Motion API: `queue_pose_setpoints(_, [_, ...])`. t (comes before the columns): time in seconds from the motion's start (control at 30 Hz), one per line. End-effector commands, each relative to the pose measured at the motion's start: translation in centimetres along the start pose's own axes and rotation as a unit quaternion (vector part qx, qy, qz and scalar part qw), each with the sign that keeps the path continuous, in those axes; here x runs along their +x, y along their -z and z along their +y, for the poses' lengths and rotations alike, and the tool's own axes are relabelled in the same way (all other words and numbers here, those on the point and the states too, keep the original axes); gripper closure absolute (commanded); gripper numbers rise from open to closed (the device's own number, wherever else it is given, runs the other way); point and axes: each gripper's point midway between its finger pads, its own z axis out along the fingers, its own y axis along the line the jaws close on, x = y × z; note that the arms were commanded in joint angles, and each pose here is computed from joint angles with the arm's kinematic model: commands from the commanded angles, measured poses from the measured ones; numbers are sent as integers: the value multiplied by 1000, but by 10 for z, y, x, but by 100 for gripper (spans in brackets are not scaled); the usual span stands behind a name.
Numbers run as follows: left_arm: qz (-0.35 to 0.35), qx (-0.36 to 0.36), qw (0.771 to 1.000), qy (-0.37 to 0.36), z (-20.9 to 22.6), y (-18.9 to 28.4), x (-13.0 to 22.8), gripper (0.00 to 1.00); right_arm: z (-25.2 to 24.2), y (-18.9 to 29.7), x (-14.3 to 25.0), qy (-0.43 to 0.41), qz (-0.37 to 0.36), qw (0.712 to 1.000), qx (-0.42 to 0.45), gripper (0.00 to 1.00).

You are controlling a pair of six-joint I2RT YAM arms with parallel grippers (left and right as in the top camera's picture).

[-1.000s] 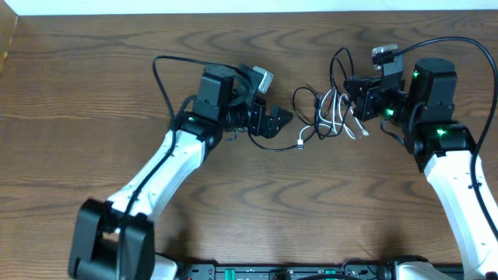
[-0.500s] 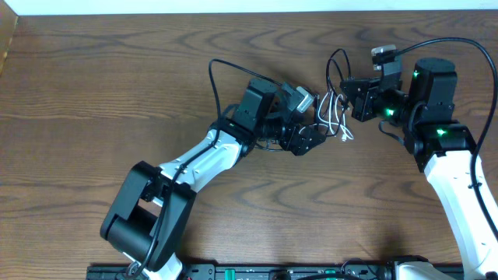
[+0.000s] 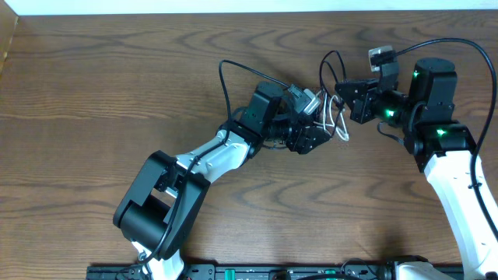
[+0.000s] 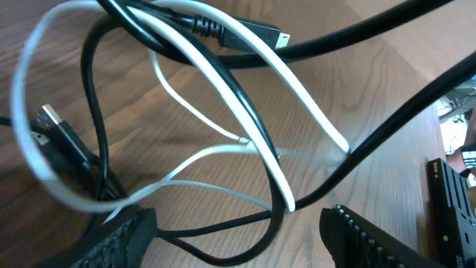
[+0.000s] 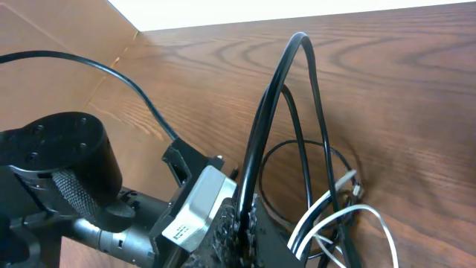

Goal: Untangle cables

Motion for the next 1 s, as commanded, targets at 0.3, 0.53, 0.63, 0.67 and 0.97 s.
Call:
queue_pose_setpoints(0.3, [18, 11, 1000, -4, -2, -15, 14, 36, 13, 3, -11, -10, -19, 999, -32, 99])
queue_pose_setpoints(0.53, [23, 9, 1000, 2, 4, -18, 19, 92, 13, 3, -11, -10, -20, 999, -32, 99])
queue_pose_setpoints(0.63, [19, 2, 1000, 7, 11, -13, 17, 92, 12, 3, -11, -10, -20, 999, -30, 99])
queue_pose_setpoints(0.67, [17, 1, 1000, 11, 14, -11, 16, 92, 12, 3, -11, -10, -20, 999, -29, 99])
queue_pose_setpoints(0.97, [-27, 23, 999, 31, 25, 30, -15, 92, -24, 5, -2, -19, -10, 997, 71, 99])
